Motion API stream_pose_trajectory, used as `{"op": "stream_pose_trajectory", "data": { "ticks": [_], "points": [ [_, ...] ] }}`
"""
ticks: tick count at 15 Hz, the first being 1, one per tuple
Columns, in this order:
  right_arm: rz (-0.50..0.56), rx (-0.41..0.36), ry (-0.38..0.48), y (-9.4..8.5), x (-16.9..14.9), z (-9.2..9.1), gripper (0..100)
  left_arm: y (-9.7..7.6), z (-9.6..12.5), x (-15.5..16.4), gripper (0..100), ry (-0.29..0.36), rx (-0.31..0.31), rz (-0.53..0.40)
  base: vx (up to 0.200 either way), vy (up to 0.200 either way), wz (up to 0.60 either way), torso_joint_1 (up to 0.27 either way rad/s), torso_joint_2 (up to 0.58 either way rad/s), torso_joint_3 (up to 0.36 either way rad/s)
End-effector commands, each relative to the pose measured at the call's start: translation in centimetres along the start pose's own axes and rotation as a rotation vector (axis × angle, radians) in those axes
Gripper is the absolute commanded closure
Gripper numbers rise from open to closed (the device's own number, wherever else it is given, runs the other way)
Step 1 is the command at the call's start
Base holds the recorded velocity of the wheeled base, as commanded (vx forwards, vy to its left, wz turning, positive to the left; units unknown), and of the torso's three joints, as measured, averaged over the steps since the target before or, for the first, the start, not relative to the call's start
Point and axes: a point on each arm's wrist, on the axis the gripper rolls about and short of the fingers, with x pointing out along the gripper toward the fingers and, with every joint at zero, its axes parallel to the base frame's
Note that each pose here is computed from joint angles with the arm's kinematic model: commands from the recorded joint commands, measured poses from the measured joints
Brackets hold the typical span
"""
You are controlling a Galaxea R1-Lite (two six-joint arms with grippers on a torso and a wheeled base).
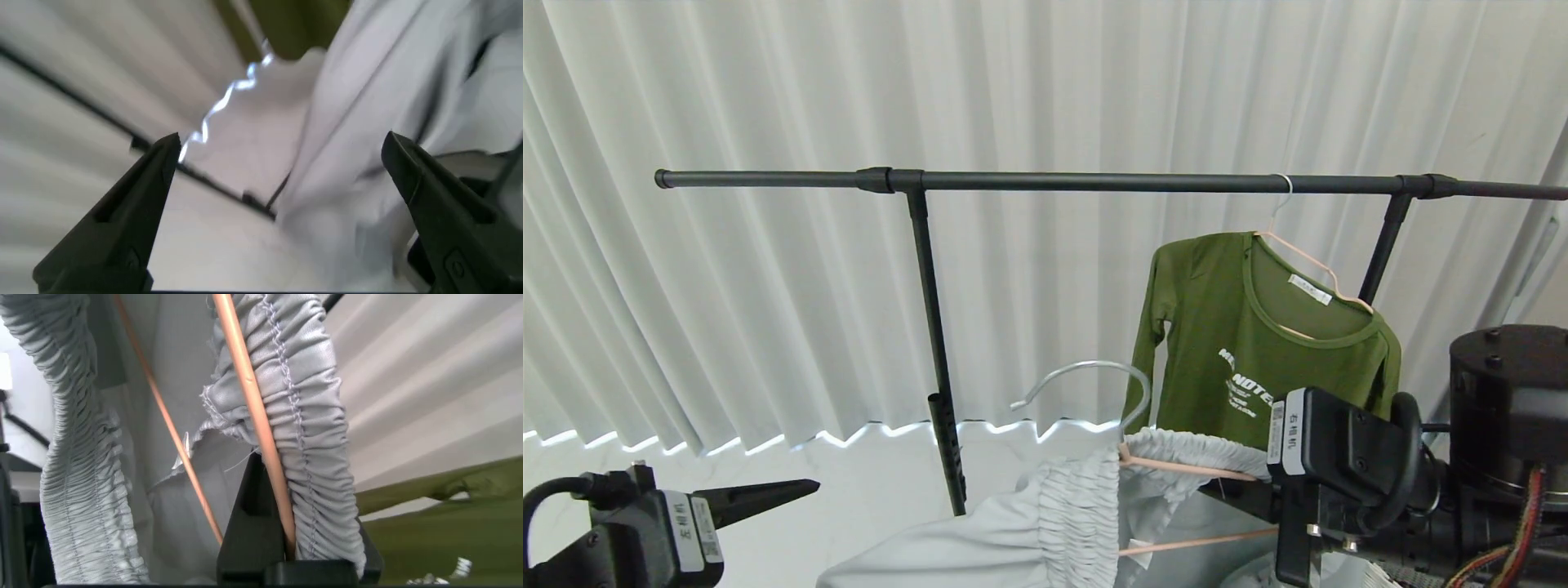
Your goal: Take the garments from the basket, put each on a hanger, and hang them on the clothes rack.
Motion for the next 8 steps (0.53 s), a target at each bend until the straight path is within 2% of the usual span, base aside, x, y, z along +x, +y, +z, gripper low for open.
{"op": "stream_pose_trajectory", "data": {
  "ticks": [1,8],
  "points": [
    [-0.013,-0.004,-0.019,-0.1,-0.6,0.3,100,0.0,-1.4,0.2,0,0.065,-0.030,0.030,0.000,0.000,0.00,0.000,0.00,0.000],
    [-0.043,-0.008,-0.035,-0.2,-1.1,0.8,100,-0.4,-2.8,1.0,0,0.158,-0.052,0.021,0.000,0.000,0.00,0.000,0.00,0.000]
  ]
}}
